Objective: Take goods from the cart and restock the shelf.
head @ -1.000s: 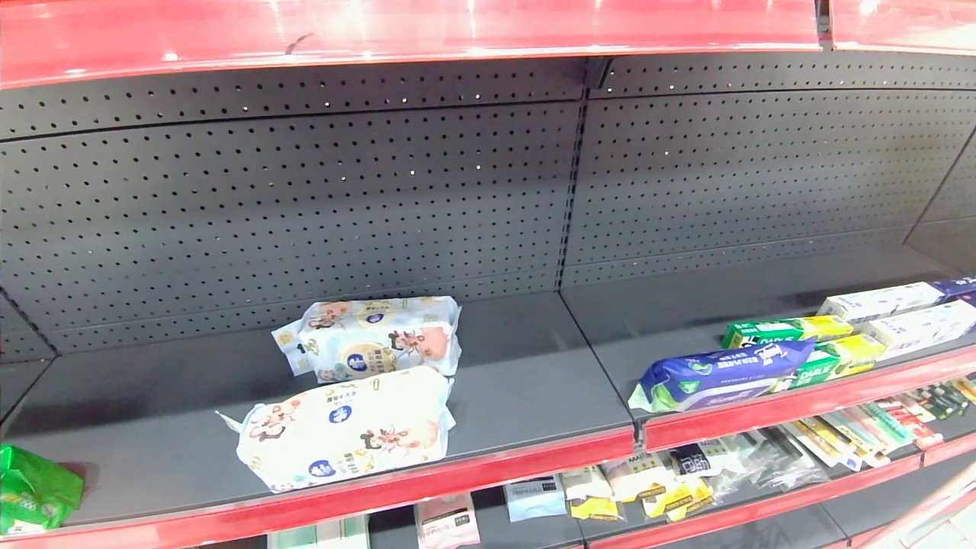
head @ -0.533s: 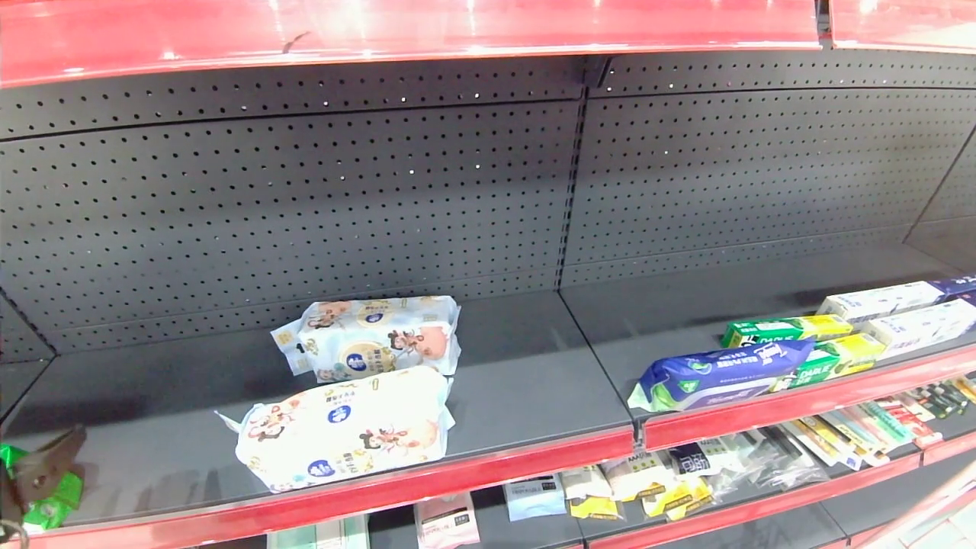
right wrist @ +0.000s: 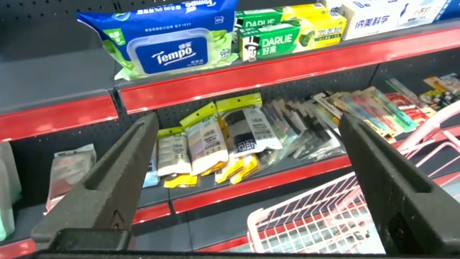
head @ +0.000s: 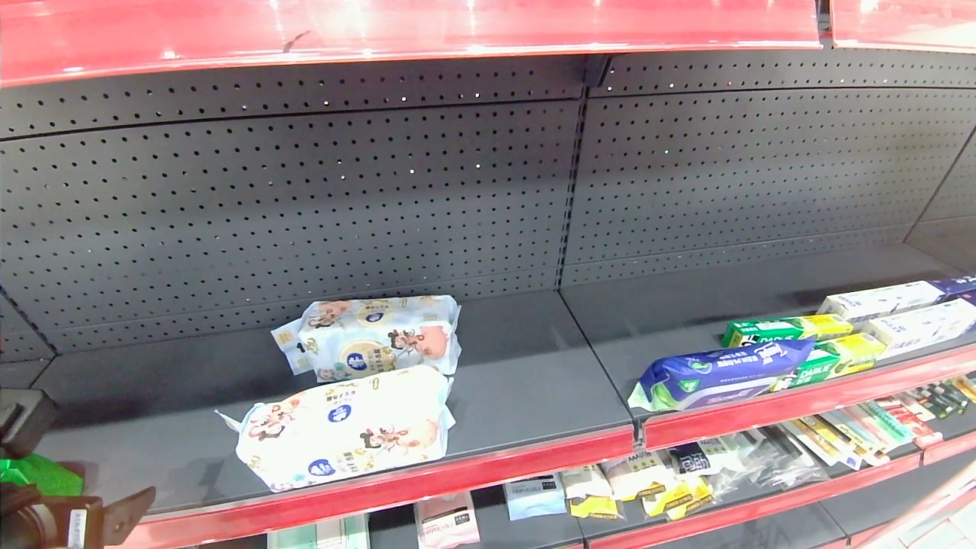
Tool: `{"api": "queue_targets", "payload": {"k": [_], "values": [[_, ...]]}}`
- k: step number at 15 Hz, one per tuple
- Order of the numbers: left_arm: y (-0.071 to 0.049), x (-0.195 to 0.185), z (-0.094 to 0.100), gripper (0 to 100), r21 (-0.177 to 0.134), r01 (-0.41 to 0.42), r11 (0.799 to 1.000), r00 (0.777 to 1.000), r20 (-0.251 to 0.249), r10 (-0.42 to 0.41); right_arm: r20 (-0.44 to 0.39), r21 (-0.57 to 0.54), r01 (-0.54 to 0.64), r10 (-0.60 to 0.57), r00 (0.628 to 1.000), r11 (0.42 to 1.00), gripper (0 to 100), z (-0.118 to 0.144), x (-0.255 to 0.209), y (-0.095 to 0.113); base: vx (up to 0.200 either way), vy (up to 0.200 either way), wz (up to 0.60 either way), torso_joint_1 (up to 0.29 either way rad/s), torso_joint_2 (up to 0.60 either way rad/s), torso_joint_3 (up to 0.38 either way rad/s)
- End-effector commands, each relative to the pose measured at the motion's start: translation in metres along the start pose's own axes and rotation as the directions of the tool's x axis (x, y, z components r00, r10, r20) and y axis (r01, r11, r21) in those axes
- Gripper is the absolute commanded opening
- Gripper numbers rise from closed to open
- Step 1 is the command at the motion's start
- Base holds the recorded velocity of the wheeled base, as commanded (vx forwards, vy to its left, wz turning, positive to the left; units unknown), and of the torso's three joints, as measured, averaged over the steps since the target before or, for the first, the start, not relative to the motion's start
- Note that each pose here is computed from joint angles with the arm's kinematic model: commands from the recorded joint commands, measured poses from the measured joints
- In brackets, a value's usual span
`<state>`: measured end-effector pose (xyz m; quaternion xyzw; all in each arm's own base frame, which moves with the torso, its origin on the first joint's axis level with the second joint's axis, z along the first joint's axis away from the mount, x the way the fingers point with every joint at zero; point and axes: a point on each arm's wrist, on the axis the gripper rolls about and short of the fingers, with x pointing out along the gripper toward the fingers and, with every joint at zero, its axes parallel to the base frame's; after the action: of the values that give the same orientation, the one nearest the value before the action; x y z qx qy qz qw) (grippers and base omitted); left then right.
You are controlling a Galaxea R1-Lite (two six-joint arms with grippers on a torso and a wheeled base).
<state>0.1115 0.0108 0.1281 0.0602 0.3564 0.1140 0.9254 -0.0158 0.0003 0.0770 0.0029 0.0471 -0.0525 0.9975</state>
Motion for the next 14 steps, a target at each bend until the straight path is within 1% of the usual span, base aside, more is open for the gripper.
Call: {"api": "queue_targets", "payload": {"k": [1,2,5,7,10,13,14], "values": [[-0.004,0.012,0.002,100,0.017,0.022,1.0,0.999,-0.039,-0.021,-0.002,0.0,-0.001,0.001,1.0,1.0,100,0.0,0.0,0.0,0.0,0.0,0.0,0.0,0.0,0.0],[-0.008,0.015,0.003,100,0.029,0.044,0.999,0.998,-0.043,-0.043,-0.002,0.0,-0.001,0.001,1.0,1.0,100,0.0,0.0,0.0,0.0,0.0,0.0,0.0,0.0,0.0],[-0.014,0.025,0.01,100,0.038,0.101,0.994,0.994,-0.033,-0.1,-0.002,0.0,-0.001,0.001,1.0,1.0,100,0.0,0.0,0.0,0.0,0.0,0.0,0.0,0.0,0.0],[-0.016,0.032,0.011,100,0.039,0.104,0.994,0.994,-0.045,-0.102,-0.002,0.0,-0.001,0.001,1.0,1.0,100,0.0,0.0,0.0,0.0,0.0,0.0,0.0,0.0,0.0],[-0.019,0.041,0.016,100,0.038,0.107,0.994,0.994,-0.036,-0.106,-0.002,0.0,-0.001,0.001,1.0,1.0,100,0.0,0.0,0.0,0.0,0.0,0.0,0.0,0.0,0.0],[-0.022,0.05,0.019,100,0.044,0.145,0.988,0.989,-0.047,-0.143,-0.002,0.0,-0.001,0.001,1.0,1.0,100,0.0,0.0,0.0,0.0,0.0,0.0,0.0,0.0,0.0],[-0.026,0.054,0.022,100,0.054,0.162,0.985,0.986,-0.039,-0.16,-0.002,0.0,-0.001,0.001,1.0,1.0,100,0.0,0.0,0.0,0.0,0.0,0.0,0.0,0.0,0.0]]}}
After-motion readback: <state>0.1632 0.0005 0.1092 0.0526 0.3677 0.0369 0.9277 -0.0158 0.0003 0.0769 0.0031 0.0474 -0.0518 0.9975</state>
